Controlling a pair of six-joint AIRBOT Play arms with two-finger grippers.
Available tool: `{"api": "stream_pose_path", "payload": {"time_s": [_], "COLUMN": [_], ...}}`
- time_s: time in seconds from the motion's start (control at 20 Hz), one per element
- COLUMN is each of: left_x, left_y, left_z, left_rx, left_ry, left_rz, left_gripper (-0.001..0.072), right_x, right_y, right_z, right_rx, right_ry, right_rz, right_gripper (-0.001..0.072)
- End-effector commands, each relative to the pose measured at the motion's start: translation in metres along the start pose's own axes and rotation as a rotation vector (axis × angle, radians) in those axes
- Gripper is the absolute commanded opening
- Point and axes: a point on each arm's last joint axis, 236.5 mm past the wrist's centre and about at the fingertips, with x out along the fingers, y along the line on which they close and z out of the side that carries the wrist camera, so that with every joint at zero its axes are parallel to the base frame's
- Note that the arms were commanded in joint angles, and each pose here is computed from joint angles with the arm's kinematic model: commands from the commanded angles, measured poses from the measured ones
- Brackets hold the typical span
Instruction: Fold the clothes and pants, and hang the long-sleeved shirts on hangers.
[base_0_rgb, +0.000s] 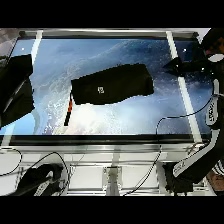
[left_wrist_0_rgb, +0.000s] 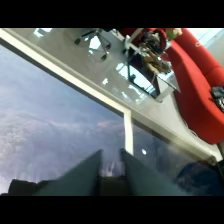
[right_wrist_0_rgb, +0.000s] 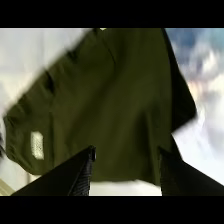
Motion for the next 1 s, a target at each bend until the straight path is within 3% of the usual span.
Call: {"api": "stream_pose_path", "payload": {"time_s": [0.0,0.05,0.1,0.15,0.45,0.8,0.95], "left_x": [-0.042,-0.044,-0.045,-0.045,-0.045,-0.045,-0.045], "left_y": [-0.019,-0.020,-0.021,-0.021,-0.021,-0.021,-0.021], "left_z": [0.007,0.008,0.007,0.005,0.004,0.004,0.004], "left_rx": [0.038,0.038,0.031,0.018,0.016,0.016,0.016], "left_ry": [-0.007,-0.012,-0.006,0.005,0.009,0.009,0.009], "left_rz": [-0.053,-0.057,-0.059,-0.062,-0.062,-0.061,-0.061], "left_gripper": [0.0368,0.0368,0.0368,0.0368,0.0368,0.0368,0.0368], "right_x": [0.018,0.024,0.031,0.039,0.096,0.113,0.123], "right_y": [-0.021,-0.020,-0.020,-0.019,-0.026,-0.042,-0.028], "right_z": [-0.027,-0.025,-0.023,-0.023,-0.073,-0.056,-0.063], "right_rx": [-0.016,-0.035,-0.048,-0.030,0.047,0.117,0.172], "right_ry": [0.095,0.088,0.078,0.076,0.264,0.179,0.203], "right_rz": [-0.097,-0.117,-0.137,-0.154,-0.139,-0.165,-0.079], "right_gripper": [0.0449,0.0506,0.0622,0.0637,0.0634,0.0616,0.0616]}}
